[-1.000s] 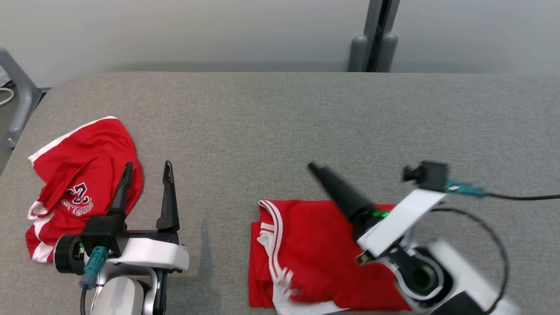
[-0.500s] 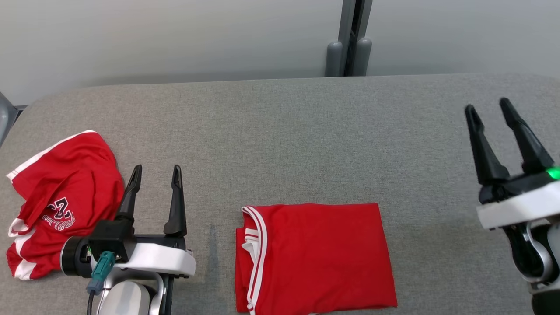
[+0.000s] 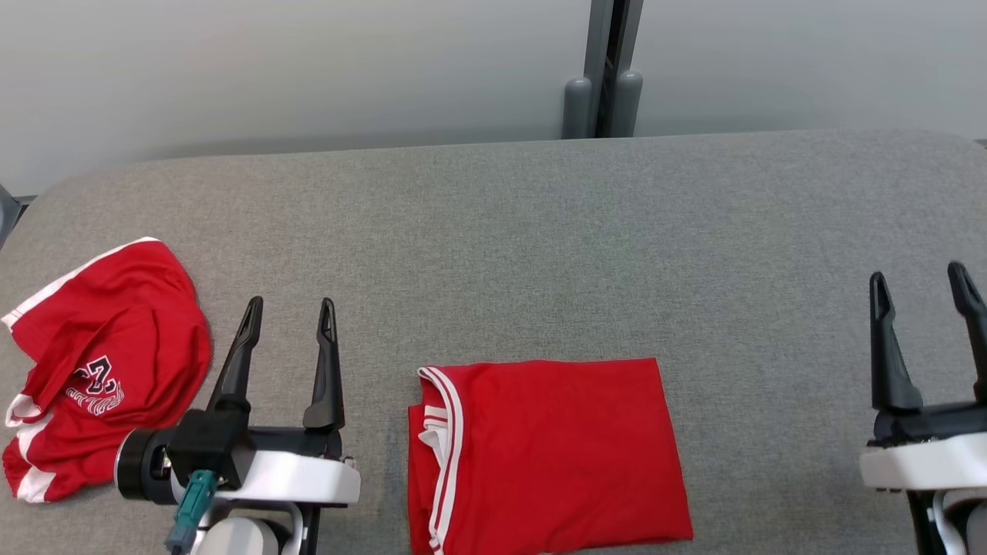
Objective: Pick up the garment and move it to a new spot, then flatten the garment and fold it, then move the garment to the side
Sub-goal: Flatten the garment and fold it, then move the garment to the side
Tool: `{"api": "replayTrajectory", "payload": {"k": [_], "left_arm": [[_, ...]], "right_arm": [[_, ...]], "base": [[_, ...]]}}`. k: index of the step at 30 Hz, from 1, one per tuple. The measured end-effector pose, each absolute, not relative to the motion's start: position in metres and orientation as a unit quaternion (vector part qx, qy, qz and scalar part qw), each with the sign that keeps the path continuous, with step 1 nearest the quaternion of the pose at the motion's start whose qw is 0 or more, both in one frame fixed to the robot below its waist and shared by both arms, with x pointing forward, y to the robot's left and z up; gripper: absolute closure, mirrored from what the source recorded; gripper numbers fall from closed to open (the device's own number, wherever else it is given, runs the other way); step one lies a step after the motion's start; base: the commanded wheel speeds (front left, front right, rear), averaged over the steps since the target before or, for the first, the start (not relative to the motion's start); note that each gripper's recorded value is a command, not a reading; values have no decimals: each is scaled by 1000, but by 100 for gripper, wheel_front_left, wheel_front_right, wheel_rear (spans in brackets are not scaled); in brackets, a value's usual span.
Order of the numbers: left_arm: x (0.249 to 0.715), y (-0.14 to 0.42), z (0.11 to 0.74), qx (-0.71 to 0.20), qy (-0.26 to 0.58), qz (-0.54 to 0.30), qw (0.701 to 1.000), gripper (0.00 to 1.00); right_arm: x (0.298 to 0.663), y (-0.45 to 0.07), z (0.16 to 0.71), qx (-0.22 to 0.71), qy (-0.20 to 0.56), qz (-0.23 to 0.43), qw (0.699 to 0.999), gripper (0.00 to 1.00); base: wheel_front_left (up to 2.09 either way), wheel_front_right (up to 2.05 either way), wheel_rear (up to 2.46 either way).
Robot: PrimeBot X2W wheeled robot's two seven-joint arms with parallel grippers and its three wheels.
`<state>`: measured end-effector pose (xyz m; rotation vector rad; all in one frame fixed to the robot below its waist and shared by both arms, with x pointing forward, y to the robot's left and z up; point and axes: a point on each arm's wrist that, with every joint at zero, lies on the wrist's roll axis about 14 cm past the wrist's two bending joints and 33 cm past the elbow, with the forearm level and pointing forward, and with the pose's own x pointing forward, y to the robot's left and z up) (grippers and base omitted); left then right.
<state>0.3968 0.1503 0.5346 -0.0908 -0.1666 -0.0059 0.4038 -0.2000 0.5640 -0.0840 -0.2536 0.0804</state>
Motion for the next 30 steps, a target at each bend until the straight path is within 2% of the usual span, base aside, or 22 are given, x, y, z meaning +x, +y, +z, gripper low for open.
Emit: {"api": "replayTrajectory", "payload": {"k": [6, 30], "left_arm": [[384, 155, 537, -51, -87, 13, 995, 0], [373, 152, 528, -29, -73, 14, 997, 0]], "right_arm": [[389, -206, 550, -4, -109, 12, 994, 0], [389, -178, 533, -1, -83, 47, 995, 0]], "base": [[0, 0, 0], [0, 0, 0]]}}
